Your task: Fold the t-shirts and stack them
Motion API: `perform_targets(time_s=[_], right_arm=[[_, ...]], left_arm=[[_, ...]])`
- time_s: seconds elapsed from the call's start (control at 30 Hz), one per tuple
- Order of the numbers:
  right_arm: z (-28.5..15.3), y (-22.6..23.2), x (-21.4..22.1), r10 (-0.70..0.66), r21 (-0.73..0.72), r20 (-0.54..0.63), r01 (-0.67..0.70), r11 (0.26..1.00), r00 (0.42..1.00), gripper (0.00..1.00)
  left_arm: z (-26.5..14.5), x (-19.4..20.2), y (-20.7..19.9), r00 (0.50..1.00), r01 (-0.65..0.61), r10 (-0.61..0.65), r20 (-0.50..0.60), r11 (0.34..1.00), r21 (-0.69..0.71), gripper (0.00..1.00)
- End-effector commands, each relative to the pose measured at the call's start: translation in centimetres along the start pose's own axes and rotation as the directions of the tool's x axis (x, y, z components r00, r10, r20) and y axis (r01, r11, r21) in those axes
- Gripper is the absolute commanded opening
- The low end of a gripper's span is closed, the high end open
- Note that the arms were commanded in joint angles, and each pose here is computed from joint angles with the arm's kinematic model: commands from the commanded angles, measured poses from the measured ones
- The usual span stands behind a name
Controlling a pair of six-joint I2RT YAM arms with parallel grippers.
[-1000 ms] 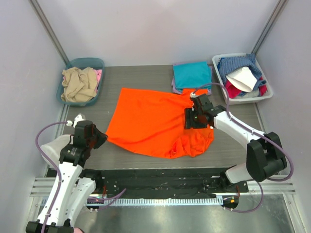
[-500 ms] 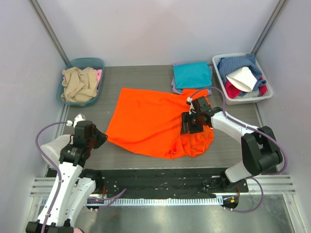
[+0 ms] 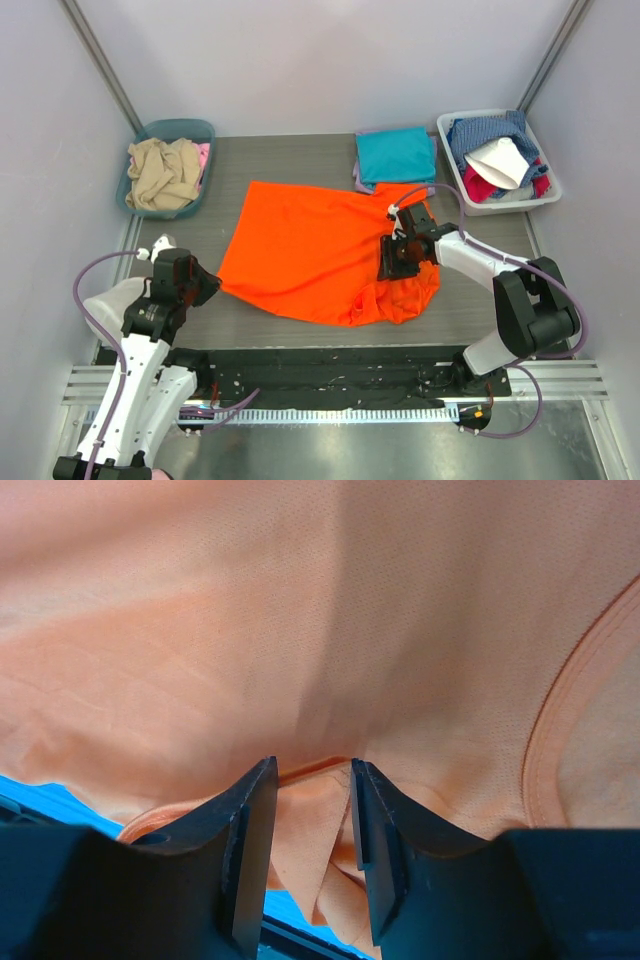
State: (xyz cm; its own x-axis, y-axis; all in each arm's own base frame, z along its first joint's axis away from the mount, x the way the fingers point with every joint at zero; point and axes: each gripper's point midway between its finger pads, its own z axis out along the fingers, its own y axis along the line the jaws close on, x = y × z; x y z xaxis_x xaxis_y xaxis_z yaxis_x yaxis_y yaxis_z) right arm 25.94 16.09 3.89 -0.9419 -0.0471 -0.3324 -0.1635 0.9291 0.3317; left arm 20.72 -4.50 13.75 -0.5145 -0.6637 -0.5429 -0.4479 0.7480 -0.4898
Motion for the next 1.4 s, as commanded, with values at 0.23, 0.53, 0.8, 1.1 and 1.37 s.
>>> perform_targets(time_s=[0.23,0.53,0.8,1.1,1.37], right_arm=[[0.0,0.7,0.0,0.024,-0.043,0.011,-0.024,0.999,1.0,0.44],[0.4,0.4,0.4,0.048,-0.031,0.003,-0.048,0.998,0.999,0.56],[1.3,1.0,1.1,0.099,-0.083,-0.007,-0.099,0.992,0.995,0.54],[2.3,1.6,1.8,0.138,-0.134,-0.025,-0.14,0.981,0.99,0.18],[1.2,2.2,1.1,0.133,-0.152,0.005,-0.131,0.98,0.991,0.09]], left_arm=[[-0.7,-1.2,-0.8,0.999,-0.01,0.009,0.043,1.0,0.028,0.0],[-0.7,-1.2,-0.8,0.999,-0.01,0.009,0.043,0.999,0.03,0.0],[-0.7,-1.2,-0.7,0.999,-0.01,0.009,0.044,1.0,0.027,0.0],[-0.7,-1.2,-0.7,0.999,-0.012,0.011,0.044,1.0,0.025,0.0],[-0.7,-1.2,-0.7,0.999,-0.012,0.011,0.044,1.0,0.025,0.0]])
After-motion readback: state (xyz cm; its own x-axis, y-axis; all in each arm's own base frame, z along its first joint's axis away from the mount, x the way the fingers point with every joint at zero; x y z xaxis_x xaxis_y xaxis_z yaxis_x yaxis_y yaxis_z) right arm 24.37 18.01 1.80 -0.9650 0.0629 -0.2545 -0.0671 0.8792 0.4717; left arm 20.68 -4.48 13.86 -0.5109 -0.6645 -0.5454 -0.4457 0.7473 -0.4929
